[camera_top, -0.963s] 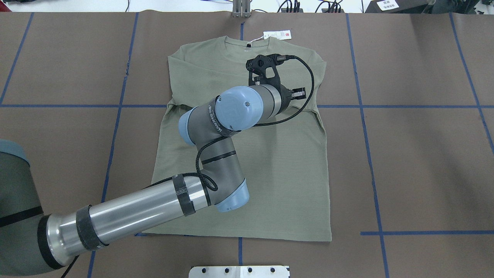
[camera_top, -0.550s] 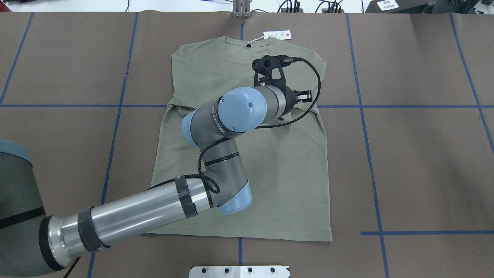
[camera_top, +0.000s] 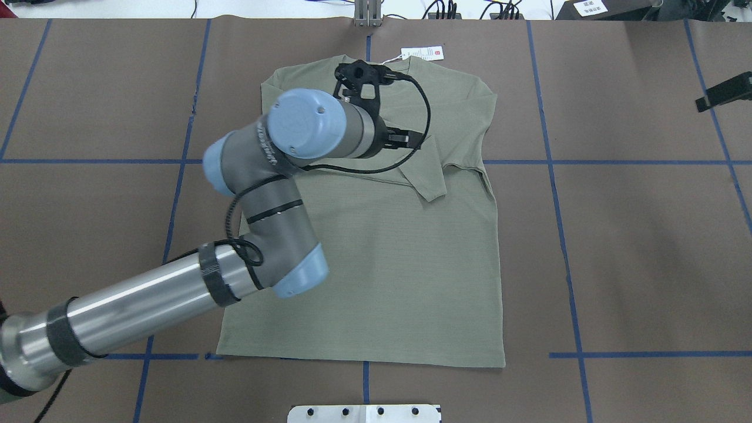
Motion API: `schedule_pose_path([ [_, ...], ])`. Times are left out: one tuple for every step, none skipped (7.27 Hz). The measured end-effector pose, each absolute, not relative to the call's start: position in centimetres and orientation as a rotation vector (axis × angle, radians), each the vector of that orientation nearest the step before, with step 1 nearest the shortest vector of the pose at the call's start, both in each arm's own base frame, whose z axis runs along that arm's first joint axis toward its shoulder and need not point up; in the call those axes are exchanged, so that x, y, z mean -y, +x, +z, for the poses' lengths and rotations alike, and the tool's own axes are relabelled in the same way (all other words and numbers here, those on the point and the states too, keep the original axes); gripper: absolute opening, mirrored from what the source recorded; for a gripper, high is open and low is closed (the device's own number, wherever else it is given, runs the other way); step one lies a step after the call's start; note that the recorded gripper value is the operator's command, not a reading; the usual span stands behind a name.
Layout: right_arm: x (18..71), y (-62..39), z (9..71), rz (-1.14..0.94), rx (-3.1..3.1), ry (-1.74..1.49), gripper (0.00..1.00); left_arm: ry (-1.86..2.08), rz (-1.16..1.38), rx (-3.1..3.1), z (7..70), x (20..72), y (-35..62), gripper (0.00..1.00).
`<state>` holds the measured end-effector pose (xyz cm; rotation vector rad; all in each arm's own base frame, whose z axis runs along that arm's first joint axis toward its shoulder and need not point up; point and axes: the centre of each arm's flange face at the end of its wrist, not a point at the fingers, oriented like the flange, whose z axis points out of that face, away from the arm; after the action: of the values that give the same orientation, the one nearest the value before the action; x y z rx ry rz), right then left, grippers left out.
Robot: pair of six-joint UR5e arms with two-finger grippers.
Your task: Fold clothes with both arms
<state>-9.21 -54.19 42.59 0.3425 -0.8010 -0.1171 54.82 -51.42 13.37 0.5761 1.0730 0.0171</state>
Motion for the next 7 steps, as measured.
schedule_pose_path([
  [55.0, -14.8, 39.0, -0.078, 0.82, 0.344, 0.99, 0.592, 0.078, -1.037, 16.0, 51.3, 49.5, 1.0],
  [55.2, -21.3, 35.3, -0.035, 0.814, 0.336, 0.99, 0.599, 0.124, -1.017, 18.7, 51.0, 44.1, 1.0],
  [55.0, -27.7, 31.6, 0.012, 0.781, 0.308, 0.99, 0.59, 0.161, -1.001, 21.7, 50.9, 39.3, 1.0],
  [54.8, -33.1, 28.0, 0.056, 0.739, 0.273, 0.99, 0.598, 0.211, -0.974, 24.5, 50.8, 34.9, 1.0],
  [54.6, -38.0, 25.1, 0.095, 0.7, 0.252, 0.97, 0.61, 0.274, -0.945, 27.2, 50.8, 30.8, 1.0],
  [54.1, -42.8, 23.1, 0.118, 0.654, 0.268, 0.92, 0.614, 0.33, -0.926, 29.7, 50.7, 27.8, 1.0],
  [53.8, -47.5, 21.5, 0.131, 0.609, 0.292, 0.85, 0.62, 0.365, -0.911, 32.0, 50.2, 26.1, 1.0],
])
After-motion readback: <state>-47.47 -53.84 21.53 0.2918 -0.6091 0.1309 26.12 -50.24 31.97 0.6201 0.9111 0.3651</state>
